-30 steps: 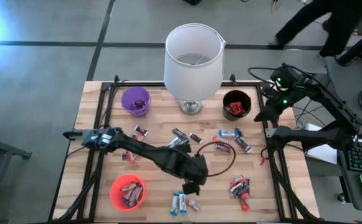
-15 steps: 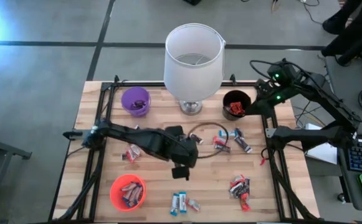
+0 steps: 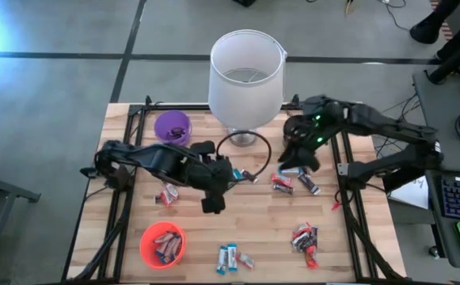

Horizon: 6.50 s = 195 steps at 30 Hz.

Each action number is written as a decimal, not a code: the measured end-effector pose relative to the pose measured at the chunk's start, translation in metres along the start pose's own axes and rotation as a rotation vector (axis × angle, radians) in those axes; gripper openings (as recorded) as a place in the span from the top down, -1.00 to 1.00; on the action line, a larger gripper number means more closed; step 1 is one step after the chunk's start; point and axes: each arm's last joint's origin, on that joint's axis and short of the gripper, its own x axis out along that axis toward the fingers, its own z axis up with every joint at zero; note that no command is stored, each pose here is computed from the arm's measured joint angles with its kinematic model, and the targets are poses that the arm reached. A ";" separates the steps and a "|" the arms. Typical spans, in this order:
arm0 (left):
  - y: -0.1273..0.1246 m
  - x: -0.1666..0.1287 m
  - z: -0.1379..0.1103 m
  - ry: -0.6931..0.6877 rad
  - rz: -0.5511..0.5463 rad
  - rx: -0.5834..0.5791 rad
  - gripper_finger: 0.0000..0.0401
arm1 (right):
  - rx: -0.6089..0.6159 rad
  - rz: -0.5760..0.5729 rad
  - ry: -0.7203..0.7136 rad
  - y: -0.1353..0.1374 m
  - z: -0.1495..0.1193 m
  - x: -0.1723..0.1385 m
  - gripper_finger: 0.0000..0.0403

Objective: Organize candy in baskets
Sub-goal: Put the white chocolate bar into the orange bucket, then put the brown chocolate bar into the purple bucket

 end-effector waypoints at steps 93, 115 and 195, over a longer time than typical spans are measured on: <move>0.034 -0.073 -0.229 -0.124 0.030 -0.402 0.39 | 0.352 -0.580 0.383 -0.068 -0.055 0.060 -0.01; 0.071 -0.089 -0.236 -0.270 0.016 -0.386 0.39 | 0.411 -0.641 0.443 -0.114 -0.139 0.113 -0.01; 0.073 -0.090 -0.235 -0.297 0.018 -0.432 0.39 | 0.271 -0.562 0.528 -0.129 -0.159 0.134 0.51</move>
